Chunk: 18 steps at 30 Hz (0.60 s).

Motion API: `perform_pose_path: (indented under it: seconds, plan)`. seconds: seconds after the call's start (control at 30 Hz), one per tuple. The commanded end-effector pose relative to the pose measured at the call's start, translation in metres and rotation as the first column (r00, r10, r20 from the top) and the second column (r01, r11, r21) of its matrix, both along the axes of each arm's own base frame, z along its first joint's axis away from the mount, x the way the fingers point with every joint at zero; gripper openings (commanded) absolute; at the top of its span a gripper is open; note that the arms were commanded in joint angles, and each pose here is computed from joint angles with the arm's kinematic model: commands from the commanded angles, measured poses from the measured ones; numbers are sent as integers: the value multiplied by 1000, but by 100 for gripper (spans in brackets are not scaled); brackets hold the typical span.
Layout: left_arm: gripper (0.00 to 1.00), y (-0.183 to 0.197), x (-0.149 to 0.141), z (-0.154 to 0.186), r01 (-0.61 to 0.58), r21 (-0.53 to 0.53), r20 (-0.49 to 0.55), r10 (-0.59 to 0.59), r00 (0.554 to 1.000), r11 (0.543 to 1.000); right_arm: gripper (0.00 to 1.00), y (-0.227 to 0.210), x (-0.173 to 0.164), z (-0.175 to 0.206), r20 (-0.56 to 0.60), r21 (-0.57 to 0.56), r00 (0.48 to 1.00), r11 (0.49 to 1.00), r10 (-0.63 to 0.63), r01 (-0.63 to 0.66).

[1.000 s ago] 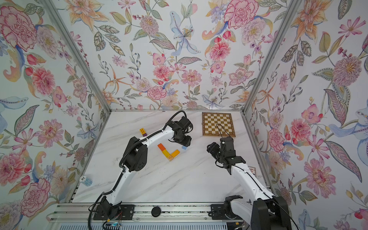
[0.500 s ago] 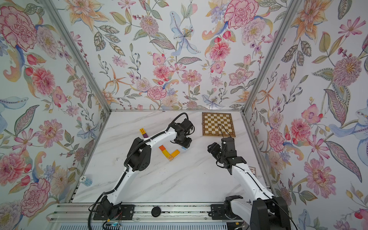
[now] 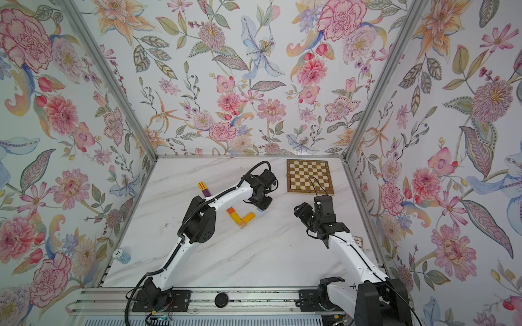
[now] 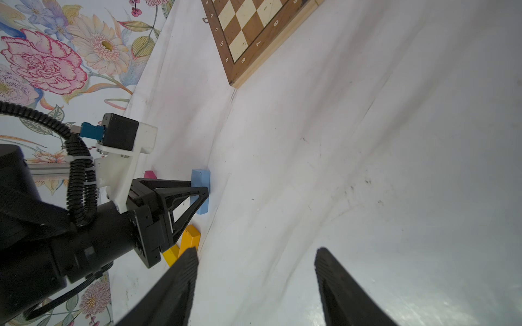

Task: Assemble the letter v with building blocks
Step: Assemble the building block at the center of the board.

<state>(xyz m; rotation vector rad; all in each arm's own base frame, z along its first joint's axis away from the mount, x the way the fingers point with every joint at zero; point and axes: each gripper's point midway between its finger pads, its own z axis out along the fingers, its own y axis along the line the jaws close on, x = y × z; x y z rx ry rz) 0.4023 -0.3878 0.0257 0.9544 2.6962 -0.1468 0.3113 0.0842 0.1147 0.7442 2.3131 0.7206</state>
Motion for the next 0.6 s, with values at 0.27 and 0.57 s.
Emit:
perform_pose_path:
  seconds: [0.27,0.57]
  plan:
    - [19,4,-16,0,115,34,-29,-114,993,993,68,0,-1,-6,-1,12,1000,1000,4,-4]
    - [18,12,-23,3,170,64,-47,-167,985,983,68,6,2,-8,-6,29,1000,999,20,-19]
